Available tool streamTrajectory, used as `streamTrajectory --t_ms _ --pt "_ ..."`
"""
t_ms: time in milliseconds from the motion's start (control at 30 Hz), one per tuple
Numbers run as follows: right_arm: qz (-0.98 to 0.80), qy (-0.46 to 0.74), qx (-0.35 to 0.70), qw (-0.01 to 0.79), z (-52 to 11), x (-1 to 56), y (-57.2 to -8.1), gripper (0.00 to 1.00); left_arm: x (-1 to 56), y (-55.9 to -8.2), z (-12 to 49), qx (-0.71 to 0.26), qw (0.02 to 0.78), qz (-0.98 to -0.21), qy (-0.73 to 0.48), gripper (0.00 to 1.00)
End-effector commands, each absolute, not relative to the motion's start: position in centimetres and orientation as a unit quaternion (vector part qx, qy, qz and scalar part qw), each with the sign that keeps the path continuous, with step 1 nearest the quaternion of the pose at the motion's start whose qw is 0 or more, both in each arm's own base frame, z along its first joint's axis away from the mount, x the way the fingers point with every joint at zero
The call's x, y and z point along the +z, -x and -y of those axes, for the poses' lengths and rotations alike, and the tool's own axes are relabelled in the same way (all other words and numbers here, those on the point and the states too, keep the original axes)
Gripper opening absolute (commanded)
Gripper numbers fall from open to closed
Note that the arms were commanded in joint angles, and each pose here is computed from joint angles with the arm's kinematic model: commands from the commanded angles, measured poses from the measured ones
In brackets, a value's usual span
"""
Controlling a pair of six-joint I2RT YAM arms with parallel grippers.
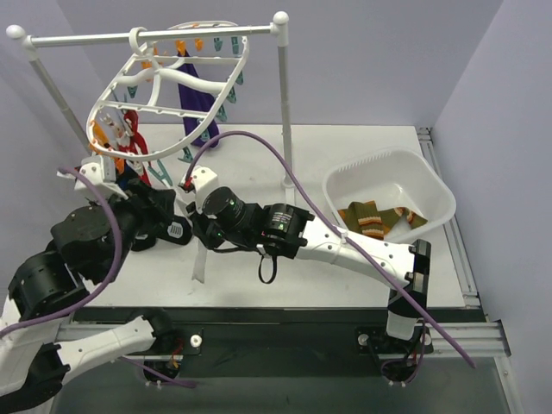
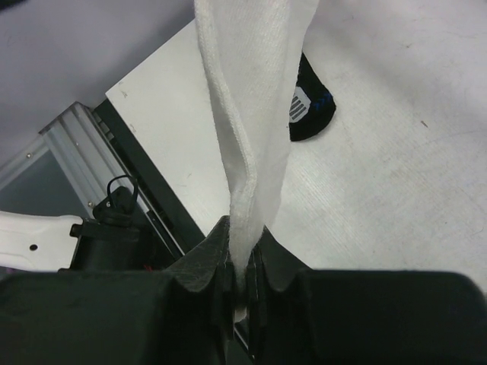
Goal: Remove the socks clipped to the hanger
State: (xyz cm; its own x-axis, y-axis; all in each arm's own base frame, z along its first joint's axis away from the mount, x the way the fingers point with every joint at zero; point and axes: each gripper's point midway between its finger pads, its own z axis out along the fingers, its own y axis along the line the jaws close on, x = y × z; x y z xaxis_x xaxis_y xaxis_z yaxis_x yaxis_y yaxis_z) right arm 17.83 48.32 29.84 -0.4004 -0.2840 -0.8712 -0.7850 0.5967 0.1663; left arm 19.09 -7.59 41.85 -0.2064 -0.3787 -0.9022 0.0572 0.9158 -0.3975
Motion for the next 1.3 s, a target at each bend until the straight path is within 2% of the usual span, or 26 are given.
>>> streamTrajectory --t_ms 0,400,533,600,967,1167,1200,1233,1267 --pt "-0.764 0.327 0.305 0.465 -47.1 33.3 -17.8 0.0 44.7 -20.6 6.8 -0.144 0.659 -0.726 0.134 0.67" --pt "-0.763 0.319 0.306 0.472 -46.1 33.4 -17.8 0.0 45.3 -23.0 8.0 -0.113 0.655 -0.736 0.127 0.64" --pt "-0.764 0.319 0.301 0.473 -45.7 33.1 -17.8 0.0 43.8 -25.2 8.2 -0.119 0.622 -0.763 0.13 0.63" --pt "-0.764 0.316 0.3 0.476 -45.4 33.1 -17.9 0.0 42.6 -26.4 7.6 -0.134 0.602 -0.773 0.148 0.59" --pt "-0.763 0.322 0.294 0.477 -45.0 32.8 -17.9 0.0 42.0 -27.4 9.2 -0.215 0.602 -0.756 0.141 0.59" --pt "-0.765 0.324 0.295 0.473 -45.1 32.4 -17.8 0.0 42.2 -27.8 9.3 -0.213 0.605 -0.755 0.135 0.5" --pt "-0.765 0.325 0.295 0.471 -45.1 32.3 -17.7 0.0 42.3 -27.7 9.3 -0.214 0.607 -0.753 0.134 0.47" --pt "-0.765 0.324 0.296 0.472 -45.0 32.4 -17.7 0.0 42.4 -27.7 9.2 -0.214 0.609 -0.752 0.134 0.39" --pt "-0.765 0.323 0.296 0.471 -45.1 32.4 -17.7 0.0 42.6 -27.7 9.2 -0.213 0.613 -0.749 0.133 0.37"
